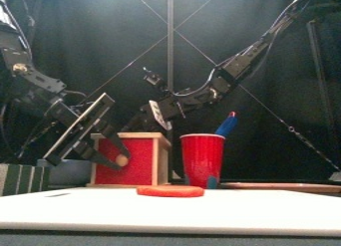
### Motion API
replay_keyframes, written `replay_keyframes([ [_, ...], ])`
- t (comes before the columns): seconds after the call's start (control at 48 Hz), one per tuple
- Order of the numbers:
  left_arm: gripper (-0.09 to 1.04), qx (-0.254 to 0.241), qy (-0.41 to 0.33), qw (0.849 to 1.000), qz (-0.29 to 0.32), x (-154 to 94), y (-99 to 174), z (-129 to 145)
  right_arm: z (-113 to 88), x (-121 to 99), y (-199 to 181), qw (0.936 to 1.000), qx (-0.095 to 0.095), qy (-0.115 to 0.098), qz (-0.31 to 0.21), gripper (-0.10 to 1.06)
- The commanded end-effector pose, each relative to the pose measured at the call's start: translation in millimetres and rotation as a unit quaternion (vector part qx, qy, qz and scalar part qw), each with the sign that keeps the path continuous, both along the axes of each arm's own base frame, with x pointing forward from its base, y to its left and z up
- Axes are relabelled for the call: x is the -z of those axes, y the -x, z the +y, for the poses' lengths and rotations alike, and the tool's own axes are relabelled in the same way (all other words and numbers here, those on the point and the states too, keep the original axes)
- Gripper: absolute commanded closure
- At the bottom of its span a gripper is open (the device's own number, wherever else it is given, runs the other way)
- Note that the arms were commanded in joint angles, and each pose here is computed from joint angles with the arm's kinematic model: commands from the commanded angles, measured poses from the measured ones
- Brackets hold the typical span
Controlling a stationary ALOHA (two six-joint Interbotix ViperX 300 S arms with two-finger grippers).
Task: Get the cutter from the drawer then cut the dough then place the extra dough in the bowl
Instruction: Open the drawer
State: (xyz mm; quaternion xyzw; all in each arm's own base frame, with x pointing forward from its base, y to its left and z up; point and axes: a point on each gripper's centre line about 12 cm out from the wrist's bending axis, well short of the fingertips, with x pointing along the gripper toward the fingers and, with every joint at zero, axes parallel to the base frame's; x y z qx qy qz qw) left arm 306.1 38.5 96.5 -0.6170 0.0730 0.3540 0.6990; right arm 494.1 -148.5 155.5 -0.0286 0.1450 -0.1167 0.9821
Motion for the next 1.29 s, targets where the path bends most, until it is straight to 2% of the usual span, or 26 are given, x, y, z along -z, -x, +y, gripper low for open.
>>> replay_keyframes([
  [0.021, 0.49, 0.016, 0.002, 1.0, -0.009, -4.0, -13.7, -8.9, -2.2, -9.6, -1.0, 1.0, 0.002, 0.003, -0.006, 0.94],
  [0.188, 0.49, 0.029, 0.008, 1.0, -0.001, 0.7, -22.1, -16.9, -2.0, -7.7, -0.3, 1.0, 0.001, 0.004, 0.001, 0.94],
  [0.375, 0.49, 0.04, 0.023, 0.999, 0.025, 9.4, -11.4, -22.3, -2.0, -5.7, 0.0, 1.0, 0.001, 0.005, 0.008, 0.94],
  [1.292, 0.49, 0.127, 0.053, 0.99, 0.035, 2.2, -9.6, -76.4, -6.2, -6.8, 0.6, 1.0, 0.006, 0.003, 0.005, 0.94],
])
